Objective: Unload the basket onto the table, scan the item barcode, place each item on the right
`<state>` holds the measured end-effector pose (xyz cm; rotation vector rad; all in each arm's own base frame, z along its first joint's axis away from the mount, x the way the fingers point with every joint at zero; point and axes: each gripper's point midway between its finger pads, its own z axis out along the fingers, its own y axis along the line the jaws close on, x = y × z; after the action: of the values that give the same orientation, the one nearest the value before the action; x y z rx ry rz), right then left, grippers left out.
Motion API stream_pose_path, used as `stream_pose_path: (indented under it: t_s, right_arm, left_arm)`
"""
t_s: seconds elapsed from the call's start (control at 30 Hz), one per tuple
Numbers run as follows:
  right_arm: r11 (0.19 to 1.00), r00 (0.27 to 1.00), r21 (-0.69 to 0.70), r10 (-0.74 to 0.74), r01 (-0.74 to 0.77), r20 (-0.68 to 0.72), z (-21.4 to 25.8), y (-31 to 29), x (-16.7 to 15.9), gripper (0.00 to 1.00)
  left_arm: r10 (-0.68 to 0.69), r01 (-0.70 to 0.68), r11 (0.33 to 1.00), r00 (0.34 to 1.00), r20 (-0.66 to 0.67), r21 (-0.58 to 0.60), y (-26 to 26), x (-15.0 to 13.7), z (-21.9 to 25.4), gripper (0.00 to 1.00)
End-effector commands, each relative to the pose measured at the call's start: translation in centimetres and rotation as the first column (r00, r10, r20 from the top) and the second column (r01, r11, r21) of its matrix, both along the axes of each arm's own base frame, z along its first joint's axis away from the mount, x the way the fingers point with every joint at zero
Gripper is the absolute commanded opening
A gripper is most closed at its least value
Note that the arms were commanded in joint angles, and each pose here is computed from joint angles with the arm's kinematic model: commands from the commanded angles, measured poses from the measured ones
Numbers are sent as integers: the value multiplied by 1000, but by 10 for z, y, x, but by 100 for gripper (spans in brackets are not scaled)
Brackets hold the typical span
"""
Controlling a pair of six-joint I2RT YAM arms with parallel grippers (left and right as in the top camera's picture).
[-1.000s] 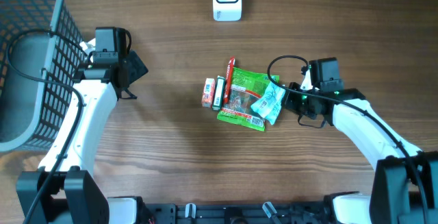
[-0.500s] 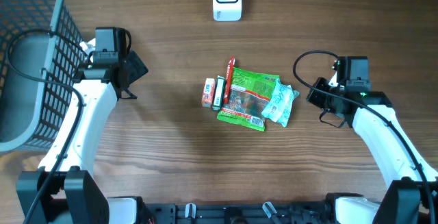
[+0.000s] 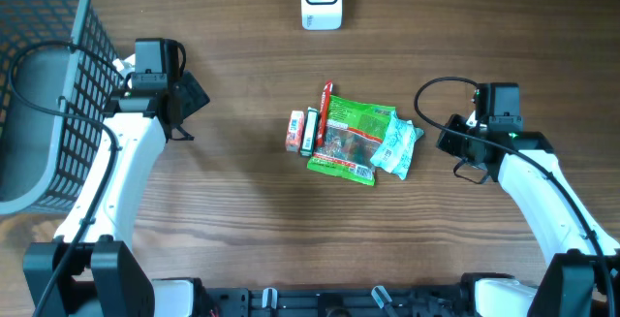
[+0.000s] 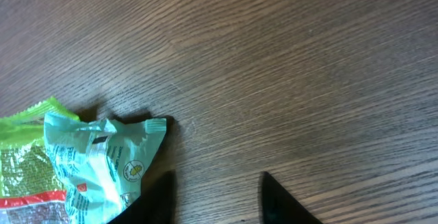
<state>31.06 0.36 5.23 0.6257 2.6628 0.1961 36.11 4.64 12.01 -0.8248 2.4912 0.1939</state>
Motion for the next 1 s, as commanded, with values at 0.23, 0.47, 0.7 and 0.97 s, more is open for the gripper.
stream_pose_path:
  t_s: [0.23, 0.47, 0.7, 0.97]
  right_arm:
    - [899, 944, 287, 306, -330, 127, 41, 69, 10, 4]
    - [848, 905, 324, 419, -419, 74, -16, 104, -14, 4]
    - [912, 932, 264, 348, -312, -101, -68, 97, -25, 4]
    - [923, 951, 230, 303, -308, 57, 19, 72, 14, 8]
  left_arm:
    - [1, 0, 1000, 1000, -7, 19, 4, 0, -1, 100]
    - [1, 0, 1000, 1000, -7, 19, 4, 0, -1, 100]
    - [1, 0, 1000, 1000, -7, 19, 4, 0, -1, 100]
    - [1, 0, 1000, 1000, -7, 19, 4, 0, -1, 100]
